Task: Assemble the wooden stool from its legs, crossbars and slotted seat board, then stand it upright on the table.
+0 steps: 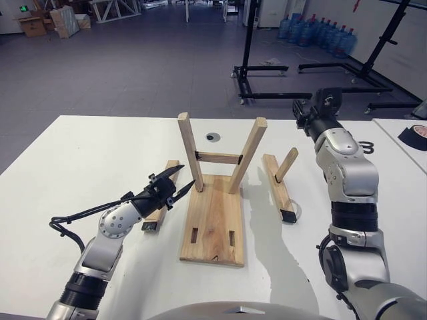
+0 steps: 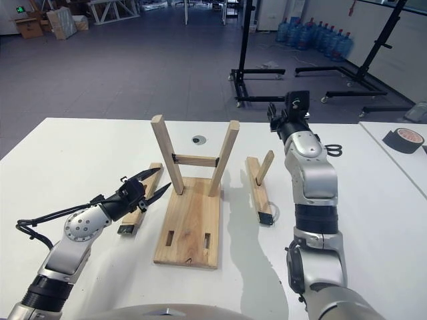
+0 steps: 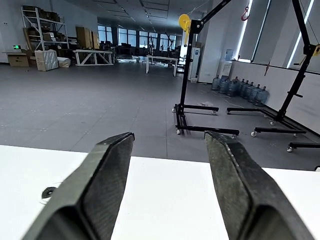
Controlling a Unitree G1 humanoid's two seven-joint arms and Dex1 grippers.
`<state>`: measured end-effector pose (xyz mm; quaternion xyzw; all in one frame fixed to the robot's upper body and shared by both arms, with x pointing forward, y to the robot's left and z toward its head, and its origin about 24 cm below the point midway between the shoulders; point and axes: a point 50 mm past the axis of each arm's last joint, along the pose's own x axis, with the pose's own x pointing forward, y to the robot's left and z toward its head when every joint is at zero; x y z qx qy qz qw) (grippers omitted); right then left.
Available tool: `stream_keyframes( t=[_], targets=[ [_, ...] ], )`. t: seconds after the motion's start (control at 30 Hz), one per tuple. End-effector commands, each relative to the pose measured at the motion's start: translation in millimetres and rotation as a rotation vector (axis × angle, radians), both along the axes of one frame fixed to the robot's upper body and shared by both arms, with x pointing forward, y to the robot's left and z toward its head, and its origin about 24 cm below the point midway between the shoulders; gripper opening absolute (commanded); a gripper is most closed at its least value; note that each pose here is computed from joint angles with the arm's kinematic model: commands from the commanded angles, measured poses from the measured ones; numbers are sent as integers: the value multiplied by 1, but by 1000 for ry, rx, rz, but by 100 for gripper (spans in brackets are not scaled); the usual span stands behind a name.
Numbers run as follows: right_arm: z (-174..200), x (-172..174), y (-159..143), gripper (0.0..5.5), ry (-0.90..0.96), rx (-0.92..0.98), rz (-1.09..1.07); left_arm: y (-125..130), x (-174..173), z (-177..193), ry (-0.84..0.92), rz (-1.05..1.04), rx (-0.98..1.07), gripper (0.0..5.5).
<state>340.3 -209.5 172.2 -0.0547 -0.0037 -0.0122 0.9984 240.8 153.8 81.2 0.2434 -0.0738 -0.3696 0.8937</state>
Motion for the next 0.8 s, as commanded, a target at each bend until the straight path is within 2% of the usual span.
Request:
stream_keyframes(
  t=[0.03,0.13,0.3,0.4,0.63,0.73,0.8],
  targets=[
    [-72,-8,0,259,219,-59,-1,-2,1,0,-1,-10,12,253],
    [-102,-15,-3,259,301,-76,-33,0,1,-1,2,-11,15,253],
    [-90,-10,-6,259,238,-62,-49,0,1,0,2,-11,16,253],
    [-72,-6,-3,259,150,-31,-38,-1,1,-1,3,-9,14,253],
    [6,-9,4,259,-195,19,-19,1,-2,-4,14,2,8,253],
    [30,-24,14,259,-297,-7,45,5,-8,-11,38,20,13,253],
    [30,-38,10,259,-322,-17,55,6,-12,-13,44,34,8,253]
  ],
)
